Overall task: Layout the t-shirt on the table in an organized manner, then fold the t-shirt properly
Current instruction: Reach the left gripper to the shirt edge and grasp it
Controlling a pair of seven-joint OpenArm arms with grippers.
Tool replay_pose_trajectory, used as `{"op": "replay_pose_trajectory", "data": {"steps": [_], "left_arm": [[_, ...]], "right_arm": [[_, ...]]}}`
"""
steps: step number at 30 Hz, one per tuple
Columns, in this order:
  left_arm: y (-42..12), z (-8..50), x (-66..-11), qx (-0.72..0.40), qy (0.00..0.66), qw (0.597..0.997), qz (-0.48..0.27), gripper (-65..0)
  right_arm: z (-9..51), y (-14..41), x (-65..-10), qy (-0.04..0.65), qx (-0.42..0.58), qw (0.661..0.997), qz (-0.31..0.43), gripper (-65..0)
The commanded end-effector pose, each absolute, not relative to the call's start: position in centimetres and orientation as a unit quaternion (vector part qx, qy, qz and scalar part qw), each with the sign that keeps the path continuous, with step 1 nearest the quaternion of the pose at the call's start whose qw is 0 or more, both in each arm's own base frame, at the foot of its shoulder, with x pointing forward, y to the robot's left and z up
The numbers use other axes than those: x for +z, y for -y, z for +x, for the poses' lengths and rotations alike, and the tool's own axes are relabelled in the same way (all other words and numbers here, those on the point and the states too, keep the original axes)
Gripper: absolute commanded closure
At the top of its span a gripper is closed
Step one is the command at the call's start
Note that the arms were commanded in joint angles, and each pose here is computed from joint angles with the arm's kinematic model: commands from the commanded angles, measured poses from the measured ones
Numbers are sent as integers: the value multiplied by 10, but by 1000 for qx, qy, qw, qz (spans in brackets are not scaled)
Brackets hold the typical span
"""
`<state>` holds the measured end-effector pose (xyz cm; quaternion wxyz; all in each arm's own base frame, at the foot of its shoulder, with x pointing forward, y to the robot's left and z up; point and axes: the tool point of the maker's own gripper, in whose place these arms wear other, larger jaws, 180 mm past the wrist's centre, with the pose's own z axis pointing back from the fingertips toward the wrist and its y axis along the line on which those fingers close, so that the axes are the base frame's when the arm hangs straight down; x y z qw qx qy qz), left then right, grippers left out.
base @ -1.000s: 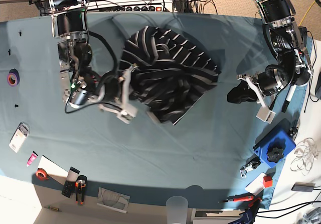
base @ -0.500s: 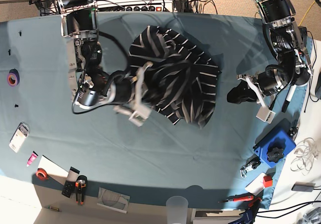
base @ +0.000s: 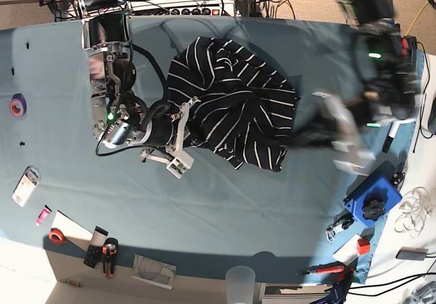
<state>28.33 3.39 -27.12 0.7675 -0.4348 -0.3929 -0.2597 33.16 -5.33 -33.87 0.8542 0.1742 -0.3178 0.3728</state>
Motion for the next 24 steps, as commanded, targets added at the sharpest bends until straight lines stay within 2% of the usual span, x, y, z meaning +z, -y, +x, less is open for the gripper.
{"op": "replay_pose_trajectory", "data": {"steps": [1, 3, 4, 7, 11, 15, 18, 20, 22, 24], "left_arm": [[-23, 283, -267, -284, 395, 760, -431, -133], [-4, 282, -277, -312, 385, 766, -410, -269], [4, 284, -279, -321, 391, 764, -401, -300], [17, 293, -286, -320, 394, 778, -369, -305], [20, 301, -301, -329, 375, 808, -313, -305], [34, 294, -303, -347, 365, 803, -318, -305], [32, 296, -311, -350, 358, 815, -291, -302], [28, 298, -315, -347, 354, 823, -277, -258], [27, 296, -317, -350, 347, 825, -275, -151], [28, 294, -318, -350, 342, 826, -279, -18]], "right_arm": [[343, 52, -323, 344, 373, 845, 170, 0], [346, 58, -326, 342, 364, 853, 153, 0], [347, 63, -328, 340, 357, 859, 142, 0], [354, 78, -328, 342, 332, 871, 118, 0], [362, 98, -317, 363, 290, 876, 129, 0], [367, 117, -308, 378, 254, 880, 135, 0], [369, 129, -306, 382, 238, 884, 128, 0], [369, 135, -306, 382, 230, 886, 125, 0], [368, 138, -306, 381, 233, 887, 122, 0], [368, 140, -306, 380, 234, 887, 121, 0]]}}
